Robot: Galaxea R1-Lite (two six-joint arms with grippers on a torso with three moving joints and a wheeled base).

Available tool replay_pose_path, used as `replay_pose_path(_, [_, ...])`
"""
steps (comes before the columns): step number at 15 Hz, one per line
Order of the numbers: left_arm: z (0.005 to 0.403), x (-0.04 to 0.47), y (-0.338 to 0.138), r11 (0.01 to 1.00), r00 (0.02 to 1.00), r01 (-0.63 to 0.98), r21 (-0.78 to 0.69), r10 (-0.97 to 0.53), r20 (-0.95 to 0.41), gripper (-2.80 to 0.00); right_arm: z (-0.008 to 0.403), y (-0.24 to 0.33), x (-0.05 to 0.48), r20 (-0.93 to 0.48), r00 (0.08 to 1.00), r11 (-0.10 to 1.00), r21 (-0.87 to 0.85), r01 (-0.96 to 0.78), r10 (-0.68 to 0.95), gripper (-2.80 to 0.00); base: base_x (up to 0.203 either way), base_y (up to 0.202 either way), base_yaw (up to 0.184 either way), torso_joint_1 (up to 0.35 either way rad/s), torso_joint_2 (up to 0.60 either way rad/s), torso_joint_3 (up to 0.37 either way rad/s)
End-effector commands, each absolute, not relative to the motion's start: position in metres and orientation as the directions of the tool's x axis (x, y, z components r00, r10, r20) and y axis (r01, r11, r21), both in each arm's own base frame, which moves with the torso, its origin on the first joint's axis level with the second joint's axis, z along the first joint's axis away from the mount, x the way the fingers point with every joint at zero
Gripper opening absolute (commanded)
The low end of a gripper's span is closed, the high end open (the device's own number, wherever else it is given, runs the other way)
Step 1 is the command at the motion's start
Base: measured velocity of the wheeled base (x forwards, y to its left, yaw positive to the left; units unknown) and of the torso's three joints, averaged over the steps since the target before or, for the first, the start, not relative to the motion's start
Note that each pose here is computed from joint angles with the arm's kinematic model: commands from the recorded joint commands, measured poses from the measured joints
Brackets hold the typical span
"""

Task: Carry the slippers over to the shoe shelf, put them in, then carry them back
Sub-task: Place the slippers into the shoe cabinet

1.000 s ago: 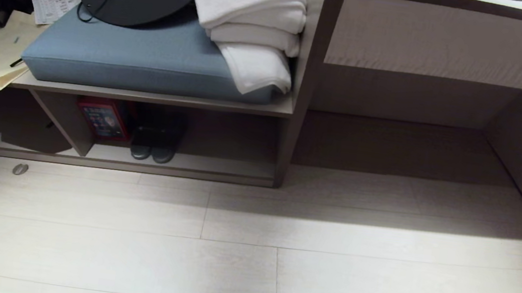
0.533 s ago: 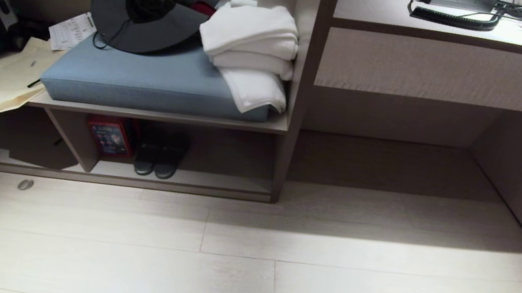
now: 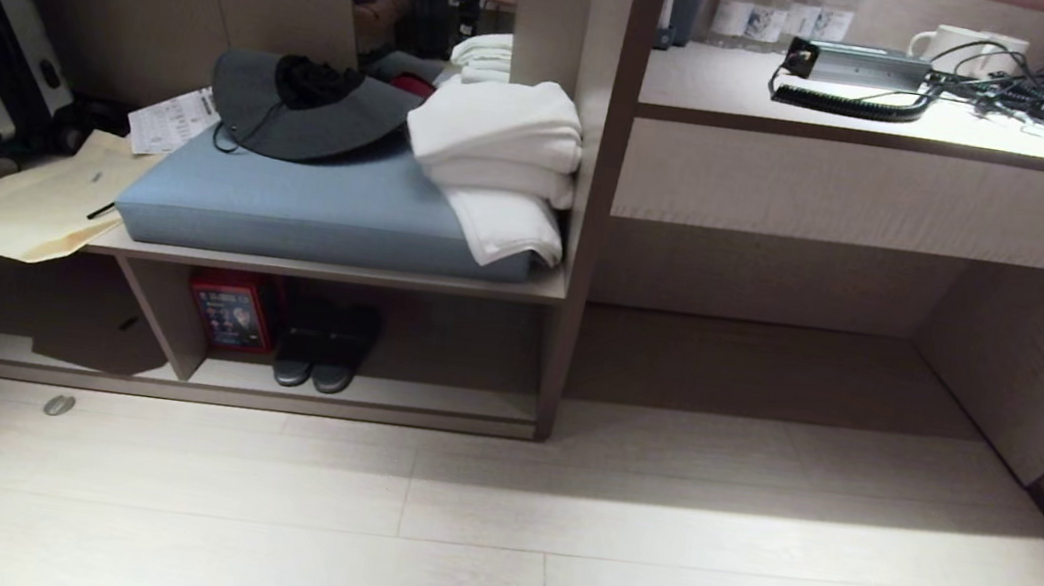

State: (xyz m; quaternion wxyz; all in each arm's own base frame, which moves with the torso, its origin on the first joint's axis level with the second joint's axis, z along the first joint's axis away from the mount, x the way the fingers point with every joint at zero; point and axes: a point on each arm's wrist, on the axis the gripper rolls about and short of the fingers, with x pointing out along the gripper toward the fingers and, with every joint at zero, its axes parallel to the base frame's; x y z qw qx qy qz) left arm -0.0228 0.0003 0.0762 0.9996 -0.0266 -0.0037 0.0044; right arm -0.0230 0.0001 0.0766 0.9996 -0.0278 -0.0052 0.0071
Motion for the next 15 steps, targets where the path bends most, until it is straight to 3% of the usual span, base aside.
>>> replay_pose_path(1, [0.0763, -0.0228, 0.0003, 0.999, 1.0, -0.009, -0.054, 0.009, 0.008, -2.8, 0.0767, 0.0001, -0.0229, 0.009, 1.0, 0.998, -0.057, -0.015, 0.015, -2.8, 0.0, 0.0, 0.0, 0.002, 0.0, 0.203])
replay_pose_path(7, [0.0761, -0.0229, 0.0003, 0.999, 1.0, -0.009, -0.049, 0.009, 0.008, -2.8, 0.0767, 0.0001, -0.0229, 0.009, 1.0, 0.998, -0.057, -0.015, 0.015, -2.8, 0.0, 0.0, 0.0, -0.001, 0.0, 0.193])
replay_pose_path(15, [0.0762, -0.0229, 0.0003, 0.998, 1.0, -0.009, -0.055, 0.009, 0.009, -2.8, 0.0768, 0.0001, -0.0229, 0.011, 1.0, 0.998, -0.06, -0.015, 0.015, -2.8, 0.0, 0.0, 0.0, 0.002, 0.0, 0.023])
